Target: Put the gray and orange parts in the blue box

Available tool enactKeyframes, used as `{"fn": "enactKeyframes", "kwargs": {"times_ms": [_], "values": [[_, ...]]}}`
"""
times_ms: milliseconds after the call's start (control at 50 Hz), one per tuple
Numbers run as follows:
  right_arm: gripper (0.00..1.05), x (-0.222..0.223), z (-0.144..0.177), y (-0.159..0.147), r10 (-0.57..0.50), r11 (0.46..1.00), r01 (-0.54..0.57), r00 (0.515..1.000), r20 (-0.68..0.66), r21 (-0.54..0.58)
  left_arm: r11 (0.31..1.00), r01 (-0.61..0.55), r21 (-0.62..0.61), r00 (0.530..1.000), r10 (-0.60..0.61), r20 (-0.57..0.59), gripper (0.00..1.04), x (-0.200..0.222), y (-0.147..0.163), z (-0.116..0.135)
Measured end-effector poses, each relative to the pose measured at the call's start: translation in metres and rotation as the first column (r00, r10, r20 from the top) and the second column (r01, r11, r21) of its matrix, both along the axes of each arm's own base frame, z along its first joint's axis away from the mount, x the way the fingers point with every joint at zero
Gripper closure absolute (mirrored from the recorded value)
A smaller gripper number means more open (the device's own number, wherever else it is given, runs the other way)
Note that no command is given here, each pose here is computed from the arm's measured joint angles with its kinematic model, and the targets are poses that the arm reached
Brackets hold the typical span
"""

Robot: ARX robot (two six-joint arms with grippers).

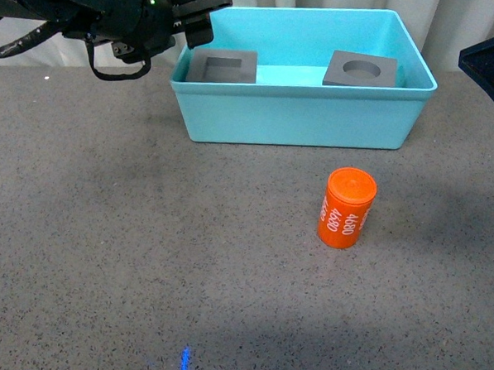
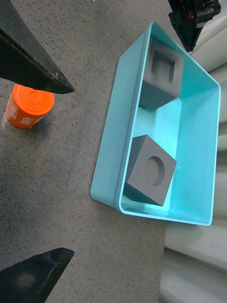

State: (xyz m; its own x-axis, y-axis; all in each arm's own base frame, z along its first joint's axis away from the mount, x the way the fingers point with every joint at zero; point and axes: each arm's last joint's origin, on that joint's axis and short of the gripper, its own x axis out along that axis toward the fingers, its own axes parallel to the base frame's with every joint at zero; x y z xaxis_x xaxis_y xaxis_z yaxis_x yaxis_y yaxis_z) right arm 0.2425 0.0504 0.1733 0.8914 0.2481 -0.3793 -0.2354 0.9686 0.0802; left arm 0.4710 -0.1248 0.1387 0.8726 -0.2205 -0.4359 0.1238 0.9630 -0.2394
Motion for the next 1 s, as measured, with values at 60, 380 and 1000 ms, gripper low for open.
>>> {"fn": "enactKeyframes", "kwargs": {"times_ms": [60, 380, 1000], "values": [[0.1, 0.0, 0.0, 0.0, 0.0, 1.0, 0.0, 1.0, 0.0, 0.0, 1.0, 0.002, -0.004, 1.0, -0.002, 0.014, 0.49, -0.002, 0.0, 0.005], [0.1, 0.0, 0.0, 0.0, 0.0, 1.0, 0.0, 1.0, 0.0, 0.0, 0.994, -0.087, -0.066, 0.972, 0.099, 0.211, 0.07, -0.064, 0.011, 0.064], [0.1, 0.0, 0.0, 0.0, 0.0, 1.0, 0.0, 1.0, 0.0, 0.0, 0.917, -0.392, 0.077, 0.91, 0.373, 0.183, 0.07, -0.333, 0.084, -0.001]]}}
